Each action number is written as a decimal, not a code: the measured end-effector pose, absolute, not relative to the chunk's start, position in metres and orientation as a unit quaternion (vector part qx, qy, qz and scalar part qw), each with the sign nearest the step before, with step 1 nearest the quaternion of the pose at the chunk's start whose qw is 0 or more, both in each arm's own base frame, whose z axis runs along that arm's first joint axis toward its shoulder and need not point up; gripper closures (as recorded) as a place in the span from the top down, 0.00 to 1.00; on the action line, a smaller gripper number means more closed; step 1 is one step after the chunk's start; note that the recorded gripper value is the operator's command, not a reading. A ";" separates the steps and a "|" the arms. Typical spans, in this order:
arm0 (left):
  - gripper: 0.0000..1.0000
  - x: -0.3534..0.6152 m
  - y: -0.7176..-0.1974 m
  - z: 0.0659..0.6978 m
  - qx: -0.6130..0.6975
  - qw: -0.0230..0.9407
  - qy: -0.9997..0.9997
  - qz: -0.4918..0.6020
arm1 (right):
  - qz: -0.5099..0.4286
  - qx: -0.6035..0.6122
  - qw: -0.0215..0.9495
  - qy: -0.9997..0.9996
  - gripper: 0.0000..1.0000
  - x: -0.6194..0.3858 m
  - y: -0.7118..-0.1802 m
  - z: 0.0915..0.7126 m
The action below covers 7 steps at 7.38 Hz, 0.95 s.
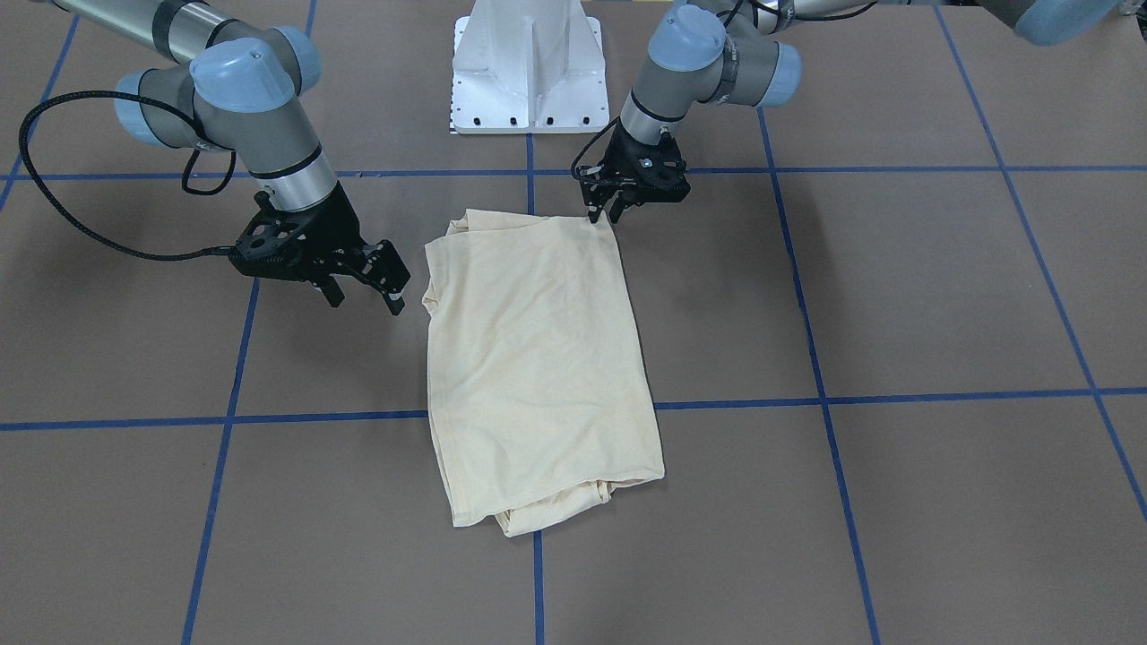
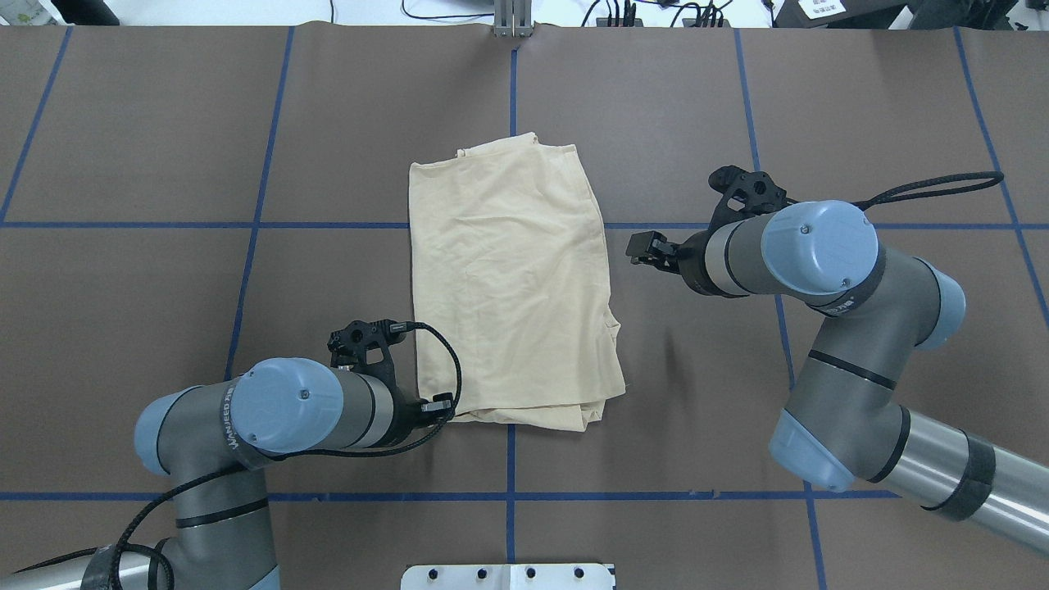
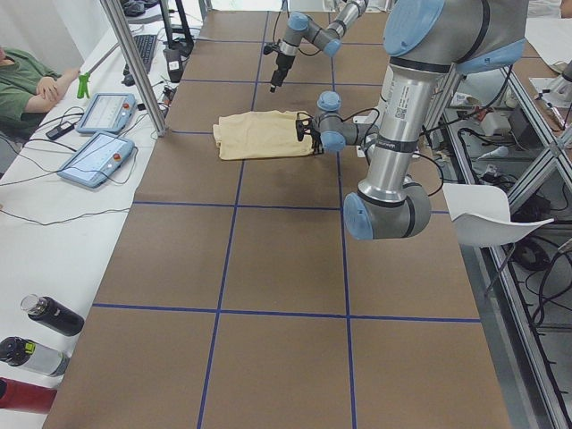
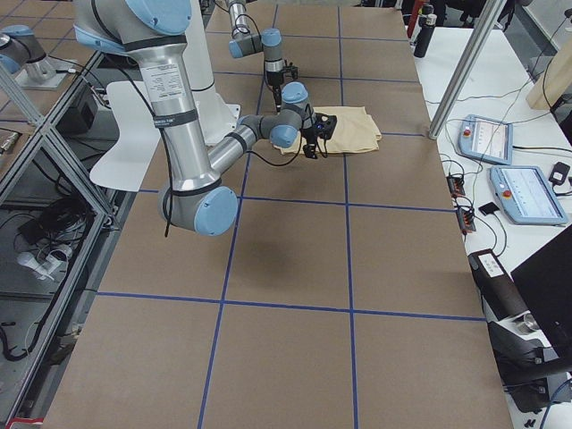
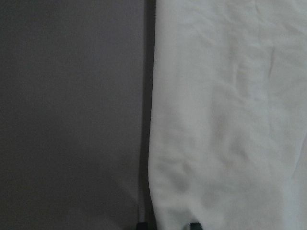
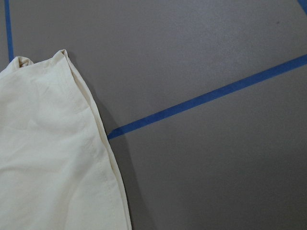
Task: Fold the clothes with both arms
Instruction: 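Move both grippers to the shirt's corners nearest the robot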
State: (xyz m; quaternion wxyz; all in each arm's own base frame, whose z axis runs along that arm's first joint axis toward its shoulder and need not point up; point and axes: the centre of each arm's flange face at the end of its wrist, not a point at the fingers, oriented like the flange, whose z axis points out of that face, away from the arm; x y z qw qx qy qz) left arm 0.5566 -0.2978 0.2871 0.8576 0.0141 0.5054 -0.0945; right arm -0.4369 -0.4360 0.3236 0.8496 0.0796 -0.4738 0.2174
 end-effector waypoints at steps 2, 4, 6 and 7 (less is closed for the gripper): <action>0.00 0.558 -0.298 0.283 0.014 0.856 0.508 -0.094 | 0.220 0.076 0.849 -0.475 1.00 -0.439 -0.434 0.323; 0.00 0.558 -0.298 0.281 0.014 0.855 0.509 -0.094 | 0.222 0.070 0.848 -0.476 1.00 -0.444 -0.429 0.323; 0.00 0.558 -0.297 0.281 0.015 0.855 0.510 -0.094 | 0.245 0.039 0.843 -0.478 0.98 -0.457 -0.411 0.316; 0.00 0.558 -0.297 0.281 0.015 0.855 0.510 -0.094 | 0.268 0.008 0.844 -0.465 0.97 -0.466 -0.391 0.302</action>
